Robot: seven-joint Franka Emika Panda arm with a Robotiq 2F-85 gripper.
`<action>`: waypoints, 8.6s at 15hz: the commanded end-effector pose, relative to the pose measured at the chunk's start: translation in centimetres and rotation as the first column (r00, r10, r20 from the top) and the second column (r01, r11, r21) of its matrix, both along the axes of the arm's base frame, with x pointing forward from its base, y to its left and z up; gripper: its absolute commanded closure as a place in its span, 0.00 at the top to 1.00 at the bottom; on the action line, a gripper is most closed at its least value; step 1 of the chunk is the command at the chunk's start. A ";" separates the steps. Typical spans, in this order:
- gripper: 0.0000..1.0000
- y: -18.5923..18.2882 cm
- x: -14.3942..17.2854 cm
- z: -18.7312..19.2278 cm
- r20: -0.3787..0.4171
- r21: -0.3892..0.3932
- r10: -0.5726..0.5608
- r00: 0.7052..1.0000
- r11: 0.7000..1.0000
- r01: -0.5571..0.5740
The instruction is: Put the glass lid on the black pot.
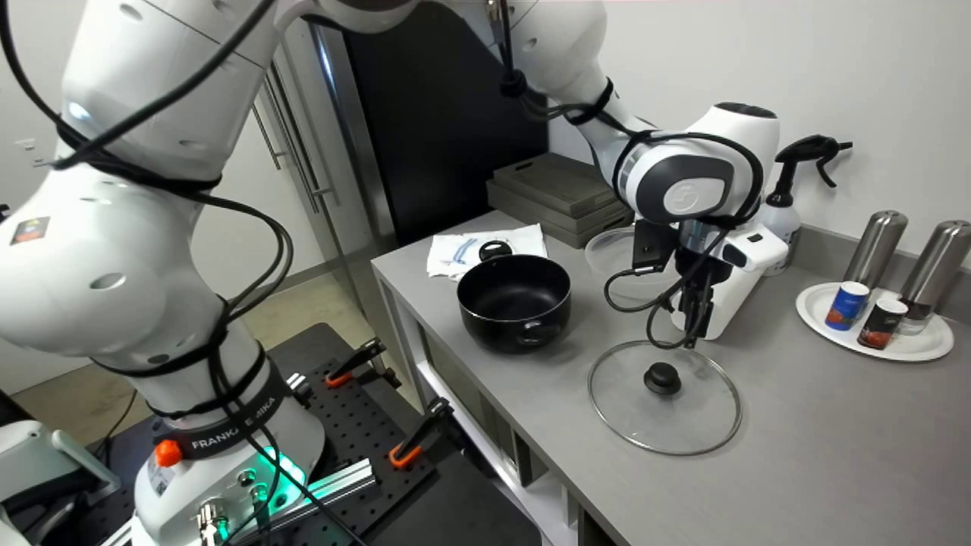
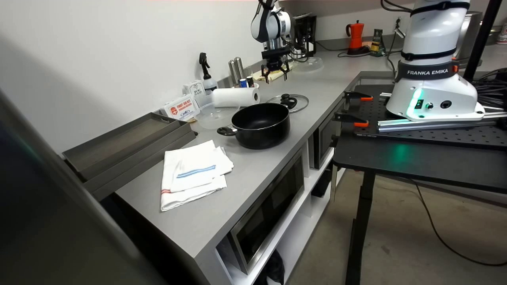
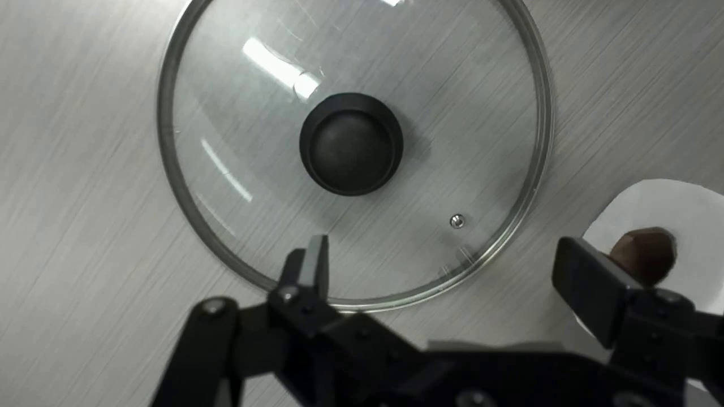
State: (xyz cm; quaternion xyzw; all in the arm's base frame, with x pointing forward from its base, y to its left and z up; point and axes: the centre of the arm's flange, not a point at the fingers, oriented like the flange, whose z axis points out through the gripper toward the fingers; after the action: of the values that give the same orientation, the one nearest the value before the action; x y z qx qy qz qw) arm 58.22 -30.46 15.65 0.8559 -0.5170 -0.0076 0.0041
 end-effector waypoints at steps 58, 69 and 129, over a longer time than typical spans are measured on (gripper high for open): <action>0.26 -0.3 -6.9 6.8 0.101 -0.166 0.150 0.984 0.977 -0.132; 0.26 6.3 -4.5 13.8 0.029 -0.299 0.382 0.924 0.885 -0.357; 0.26 34.6 -5.5 3.5 -0.041 -0.042 0.913 0.407 0.405 -0.913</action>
State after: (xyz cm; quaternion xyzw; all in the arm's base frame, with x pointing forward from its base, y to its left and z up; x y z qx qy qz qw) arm 51.89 3.49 19.38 0.9989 0.0276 -0.0011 0.0381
